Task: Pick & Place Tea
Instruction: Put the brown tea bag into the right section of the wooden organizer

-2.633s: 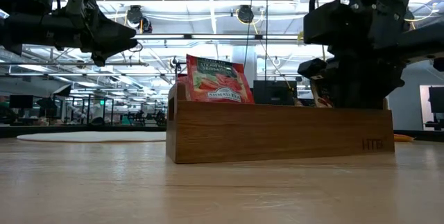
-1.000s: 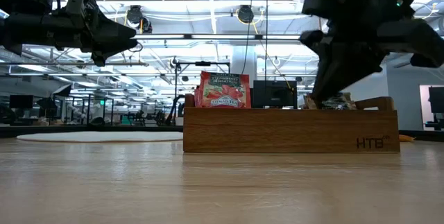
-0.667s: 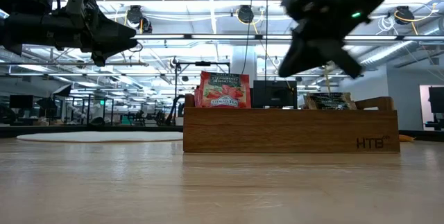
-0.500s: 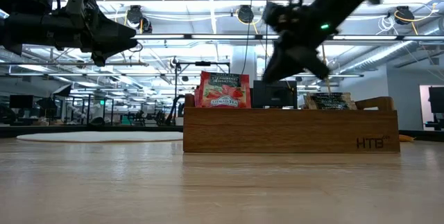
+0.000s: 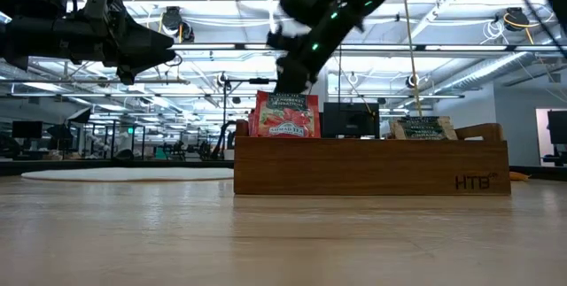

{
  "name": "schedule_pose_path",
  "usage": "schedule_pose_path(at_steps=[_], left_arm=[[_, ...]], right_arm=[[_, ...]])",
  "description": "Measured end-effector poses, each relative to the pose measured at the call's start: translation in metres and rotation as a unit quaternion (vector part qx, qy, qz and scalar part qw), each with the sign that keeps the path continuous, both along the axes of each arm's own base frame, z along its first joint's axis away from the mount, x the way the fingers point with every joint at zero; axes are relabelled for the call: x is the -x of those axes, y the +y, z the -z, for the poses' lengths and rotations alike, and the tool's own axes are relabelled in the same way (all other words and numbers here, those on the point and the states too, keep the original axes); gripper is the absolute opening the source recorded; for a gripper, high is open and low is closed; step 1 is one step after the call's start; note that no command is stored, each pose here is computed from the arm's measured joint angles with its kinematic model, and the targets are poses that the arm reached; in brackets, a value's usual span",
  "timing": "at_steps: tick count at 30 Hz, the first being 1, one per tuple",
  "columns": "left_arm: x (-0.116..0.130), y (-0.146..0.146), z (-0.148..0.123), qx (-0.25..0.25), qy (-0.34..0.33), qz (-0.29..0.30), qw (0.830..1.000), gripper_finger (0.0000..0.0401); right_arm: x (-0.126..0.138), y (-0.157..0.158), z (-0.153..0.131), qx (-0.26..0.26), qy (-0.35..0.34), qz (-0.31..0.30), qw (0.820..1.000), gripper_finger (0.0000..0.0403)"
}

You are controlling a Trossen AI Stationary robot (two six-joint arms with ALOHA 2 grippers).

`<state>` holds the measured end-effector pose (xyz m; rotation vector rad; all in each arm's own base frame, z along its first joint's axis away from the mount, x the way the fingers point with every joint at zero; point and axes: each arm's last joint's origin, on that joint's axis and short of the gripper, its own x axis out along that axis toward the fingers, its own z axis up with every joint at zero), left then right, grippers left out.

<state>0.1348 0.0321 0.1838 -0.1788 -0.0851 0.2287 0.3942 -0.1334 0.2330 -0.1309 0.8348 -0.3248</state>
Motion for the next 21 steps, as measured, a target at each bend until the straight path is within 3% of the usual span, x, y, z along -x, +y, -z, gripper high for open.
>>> schedule_pose_path(at_steps=[6, 12, 21], left_arm=[[0.0, 0.0, 0.0, 0.0, 0.0, 0.0, 1.0, 0.0166], [0.0, 0.0, 0.0, 0.0, 0.0, 0.0, 1.0, 0.0166], [0.0, 0.0, 0.0, 0.0, 0.0, 0.0, 1.0, 0.0166]], right_arm=[[-0.021, -0.045, 0.052, -0.058, 0.082, 0.04, 0.994, 0.0212], [-0.019, -0.064, 0.091, -0.092, 0.13, 0.076, 0.984, 0.0214], [-0.011, -0.074, 0.092, -0.115, 0.136, 0.087, 0.98, 0.0198]])
